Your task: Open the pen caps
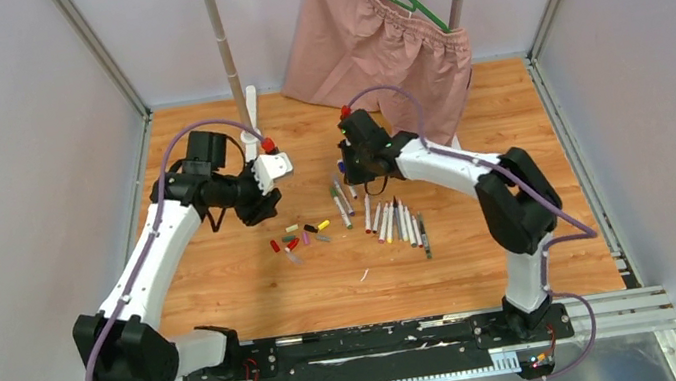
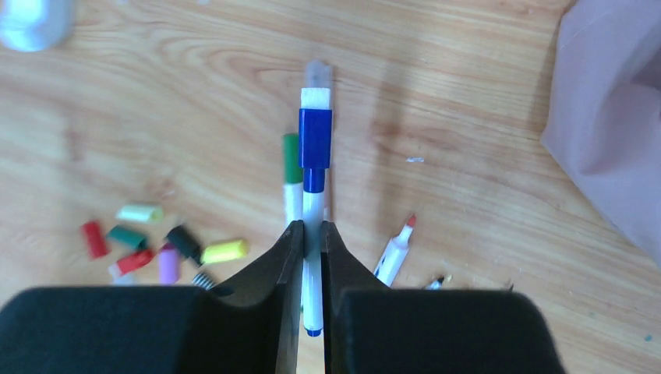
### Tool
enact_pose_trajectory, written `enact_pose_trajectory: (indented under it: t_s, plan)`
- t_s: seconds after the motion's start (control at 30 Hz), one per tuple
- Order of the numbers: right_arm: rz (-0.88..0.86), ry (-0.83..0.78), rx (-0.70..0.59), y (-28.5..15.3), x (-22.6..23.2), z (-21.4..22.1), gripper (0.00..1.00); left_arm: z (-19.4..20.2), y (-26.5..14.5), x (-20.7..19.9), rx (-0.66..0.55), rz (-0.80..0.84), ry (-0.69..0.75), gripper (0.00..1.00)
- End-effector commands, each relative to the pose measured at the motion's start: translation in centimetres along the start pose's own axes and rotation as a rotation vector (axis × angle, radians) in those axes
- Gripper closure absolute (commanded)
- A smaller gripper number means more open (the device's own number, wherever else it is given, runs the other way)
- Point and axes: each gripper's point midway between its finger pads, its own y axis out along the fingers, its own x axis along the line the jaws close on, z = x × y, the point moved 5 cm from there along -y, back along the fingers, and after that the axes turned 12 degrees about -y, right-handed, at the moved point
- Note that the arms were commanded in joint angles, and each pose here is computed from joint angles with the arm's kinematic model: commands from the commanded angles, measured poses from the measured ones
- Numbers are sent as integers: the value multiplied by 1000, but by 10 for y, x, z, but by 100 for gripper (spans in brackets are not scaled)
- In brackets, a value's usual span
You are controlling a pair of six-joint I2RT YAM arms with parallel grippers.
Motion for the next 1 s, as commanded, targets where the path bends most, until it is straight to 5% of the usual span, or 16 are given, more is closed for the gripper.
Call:
enact_pose_trajectory:
  t_s: [0.0,0.33,0.7,0.97]
  plan:
    - [-278,-73,4,-50,21,-1,100,-6,-17,-12,-65,13,123,49]
    - [-936,-118,89,-134,83,30,100,-18,-43,-48,-189,-9,582,32]
    - [-1086,-160,65,-170,130,12,100,-16,-37,-80,-142,1,920,31]
    - [-1148,-131,83,-167,143,9,100,-6,-26,-74,-40,-15,1056,46]
